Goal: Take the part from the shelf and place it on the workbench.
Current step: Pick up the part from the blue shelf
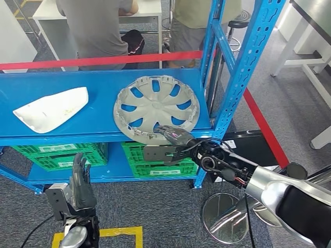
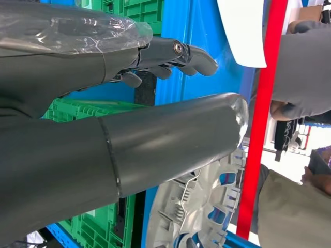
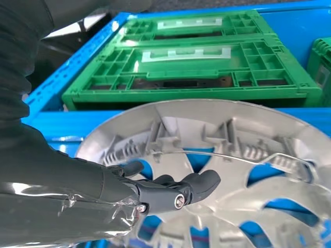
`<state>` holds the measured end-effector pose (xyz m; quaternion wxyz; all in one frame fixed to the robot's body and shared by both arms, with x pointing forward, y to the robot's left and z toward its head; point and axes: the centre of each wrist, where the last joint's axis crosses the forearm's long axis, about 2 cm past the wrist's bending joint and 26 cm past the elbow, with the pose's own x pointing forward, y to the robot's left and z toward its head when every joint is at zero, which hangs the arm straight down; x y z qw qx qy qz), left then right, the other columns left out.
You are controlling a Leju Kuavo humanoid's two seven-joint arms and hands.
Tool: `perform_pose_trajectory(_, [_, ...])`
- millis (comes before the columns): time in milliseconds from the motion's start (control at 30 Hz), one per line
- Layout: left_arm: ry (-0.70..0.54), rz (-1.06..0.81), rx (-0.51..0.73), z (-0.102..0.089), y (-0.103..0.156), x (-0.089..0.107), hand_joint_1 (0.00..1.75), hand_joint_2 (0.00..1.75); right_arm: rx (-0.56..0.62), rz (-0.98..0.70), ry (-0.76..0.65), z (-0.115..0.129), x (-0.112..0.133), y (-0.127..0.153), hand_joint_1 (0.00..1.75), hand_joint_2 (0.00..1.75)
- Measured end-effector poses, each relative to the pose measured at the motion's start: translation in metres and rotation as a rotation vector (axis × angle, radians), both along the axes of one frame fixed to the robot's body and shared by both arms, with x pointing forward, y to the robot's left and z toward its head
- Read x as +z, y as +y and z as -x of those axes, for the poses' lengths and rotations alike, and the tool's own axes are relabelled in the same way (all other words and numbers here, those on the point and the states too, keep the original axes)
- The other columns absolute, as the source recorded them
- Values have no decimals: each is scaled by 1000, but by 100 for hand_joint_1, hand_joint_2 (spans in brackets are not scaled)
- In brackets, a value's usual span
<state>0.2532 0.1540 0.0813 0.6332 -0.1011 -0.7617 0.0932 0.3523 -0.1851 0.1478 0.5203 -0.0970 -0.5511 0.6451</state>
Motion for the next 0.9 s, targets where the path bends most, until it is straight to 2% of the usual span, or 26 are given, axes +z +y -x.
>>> perform_pose_trajectory(333, [-10, 5, -14, -2, 0, 1, 0, 0, -87, 6, 40, -13, -17, -23, 0, 175])
perform_pose_trajectory(900, [-18, 4, -20, -4, -1, 2, 0, 0, -196, 79, 24, -36, -20, -55, 0, 175])
